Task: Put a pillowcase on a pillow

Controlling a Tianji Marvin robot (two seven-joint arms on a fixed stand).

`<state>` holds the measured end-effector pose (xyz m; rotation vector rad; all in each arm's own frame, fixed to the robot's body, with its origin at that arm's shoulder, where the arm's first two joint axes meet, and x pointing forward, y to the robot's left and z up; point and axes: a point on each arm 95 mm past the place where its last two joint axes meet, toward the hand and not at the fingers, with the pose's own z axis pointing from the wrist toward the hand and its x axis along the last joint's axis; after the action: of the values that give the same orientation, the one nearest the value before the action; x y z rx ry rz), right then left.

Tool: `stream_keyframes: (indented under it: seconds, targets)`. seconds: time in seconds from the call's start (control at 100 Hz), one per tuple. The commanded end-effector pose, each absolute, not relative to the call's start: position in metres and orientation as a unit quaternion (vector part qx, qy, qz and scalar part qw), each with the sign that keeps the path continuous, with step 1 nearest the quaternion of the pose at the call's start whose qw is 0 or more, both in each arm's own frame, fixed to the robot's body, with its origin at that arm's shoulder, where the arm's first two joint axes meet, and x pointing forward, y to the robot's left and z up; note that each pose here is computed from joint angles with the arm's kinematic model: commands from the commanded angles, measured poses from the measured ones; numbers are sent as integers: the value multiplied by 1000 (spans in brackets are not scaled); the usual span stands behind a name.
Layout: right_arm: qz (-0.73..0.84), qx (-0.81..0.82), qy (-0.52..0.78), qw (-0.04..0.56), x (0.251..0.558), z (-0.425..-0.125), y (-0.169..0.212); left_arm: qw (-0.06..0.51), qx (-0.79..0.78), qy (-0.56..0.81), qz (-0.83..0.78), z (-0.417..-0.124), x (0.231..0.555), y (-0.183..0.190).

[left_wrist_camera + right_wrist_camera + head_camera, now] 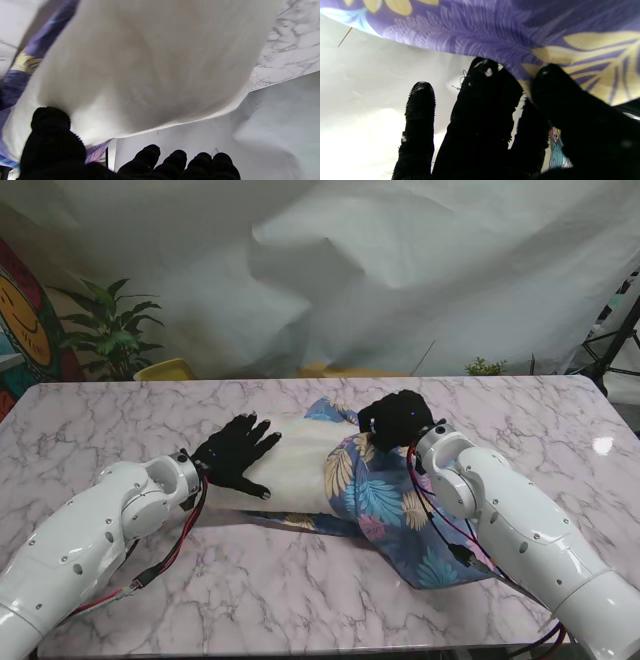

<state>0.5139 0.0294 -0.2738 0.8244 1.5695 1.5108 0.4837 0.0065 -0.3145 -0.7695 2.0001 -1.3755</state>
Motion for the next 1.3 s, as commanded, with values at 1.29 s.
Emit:
stream_keyframes:
  seconds: [1.29]
  targets:
    - [599,329,618,389,502,-267,41,272,-280,698,-601,-379,498,-26]
